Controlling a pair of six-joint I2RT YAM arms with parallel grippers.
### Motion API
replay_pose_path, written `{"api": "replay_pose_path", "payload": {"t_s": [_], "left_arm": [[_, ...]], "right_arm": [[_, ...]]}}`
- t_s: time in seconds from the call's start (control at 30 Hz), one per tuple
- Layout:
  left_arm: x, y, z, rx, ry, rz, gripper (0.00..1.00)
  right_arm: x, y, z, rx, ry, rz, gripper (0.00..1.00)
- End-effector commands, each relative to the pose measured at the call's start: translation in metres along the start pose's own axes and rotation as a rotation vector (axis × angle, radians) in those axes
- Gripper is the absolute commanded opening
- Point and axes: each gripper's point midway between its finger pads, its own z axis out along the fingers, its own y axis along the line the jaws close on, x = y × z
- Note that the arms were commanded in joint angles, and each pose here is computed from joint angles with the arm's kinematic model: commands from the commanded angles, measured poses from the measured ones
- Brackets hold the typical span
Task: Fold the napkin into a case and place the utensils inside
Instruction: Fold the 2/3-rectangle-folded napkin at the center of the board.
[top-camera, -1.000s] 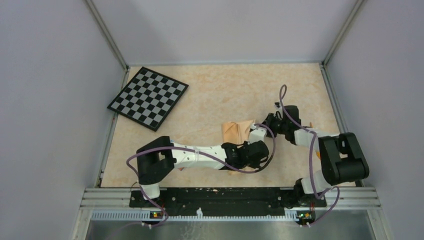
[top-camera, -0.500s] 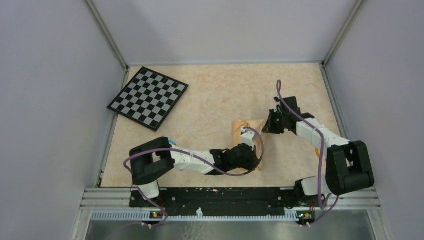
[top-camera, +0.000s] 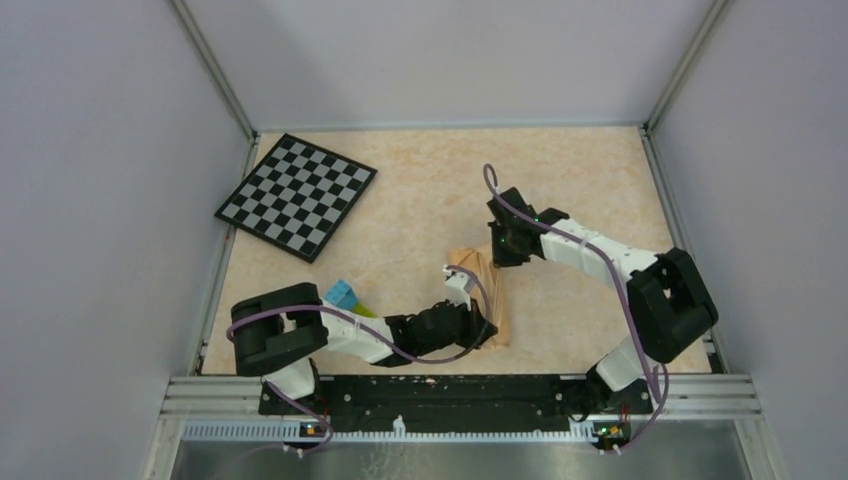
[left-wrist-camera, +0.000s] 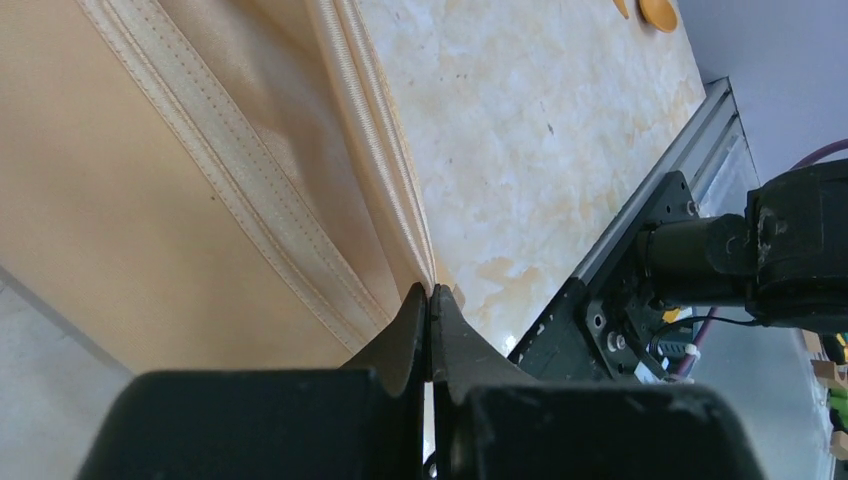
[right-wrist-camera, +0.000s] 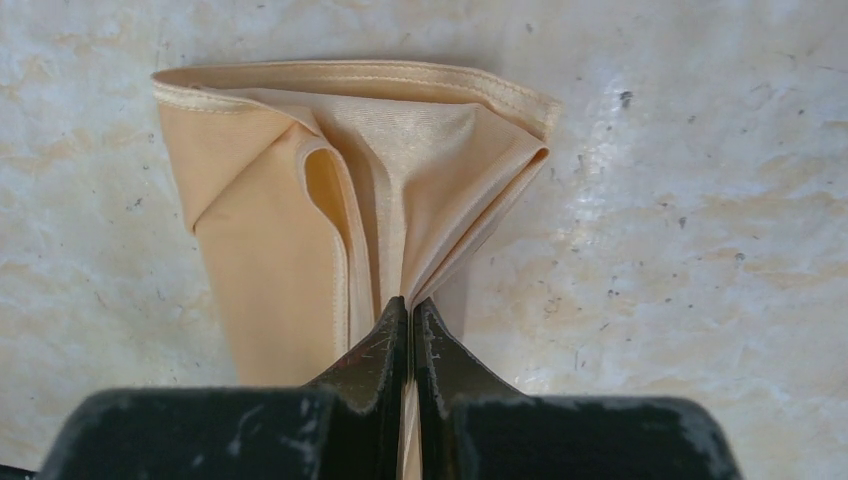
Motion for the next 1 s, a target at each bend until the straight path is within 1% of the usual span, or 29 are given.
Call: {"api": "replay_pose_path", "payload": {"t_s": [0.0,0.17,0.33,0.37,0.43,0.53,0.6,0.63,0.73,0.8,0.83,0.87,0.97], "left_arm": [[-0.005,-0.020,-0.017,0.109,-0.029,-0.045,0.00],[-0.003,-0.011,-0.030,0.116,-0.049,-0.045,0.00],[0.004,-0.010,-0.037,0.128,-0.006,-0.015,0.01],[0.005,-0.012,-0.037,0.132,0.005,-0.009,0.04],[0.009,-0.012,-0.039,0.130,0.029,-0.004,0.15],[0.010,-0.009,-0.045,0.127,0.034,-0.010,0.33],[0.006,-0.005,-0.051,0.122,0.016,-0.010,0.50],[0.003,-0.004,-0.055,0.121,0.006,-0.009,0.56],[-0.012,-0.003,-0.070,0.129,-0.025,0.009,0.62],[-0.028,-0.001,-0.081,0.122,-0.063,0.009,0.62],[-0.036,0.004,-0.086,0.106,-0.082,0.004,0.60],[-0.047,0.012,-0.090,0.077,-0.109,-0.015,0.55],[-0.080,0.042,-0.099,0.012,-0.190,-0.086,0.32]], "right_arm": [[-0.028,0.021,-0.002,0.061,-0.086,-0.005,0.00],[-0.024,0.062,0.000,0.016,-0.066,-0.050,0.00],[-0.025,0.076,-0.005,-0.047,-0.098,-0.050,0.00],[-0.025,0.075,-0.006,-0.049,-0.101,-0.062,0.00],[-0.025,0.075,-0.008,-0.055,-0.103,-0.087,0.00],[-0.024,0.074,-0.009,-0.067,-0.114,-0.110,0.00],[-0.024,0.071,-0.008,-0.055,-0.121,-0.116,0.00],[-0.024,0.070,-0.008,-0.053,-0.123,-0.117,0.00],[-0.023,0.068,-0.008,-0.057,-0.132,-0.119,0.00],[-0.023,0.069,-0.008,-0.062,-0.134,-0.120,0.00],[-0.022,0.069,-0.008,-0.065,-0.134,-0.121,0.00],[-0.022,0.070,-0.007,-0.070,-0.133,-0.122,0.00],[-0.020,0.071,-0.005,-0.077,-0.131,-0.119,0.00]]}}
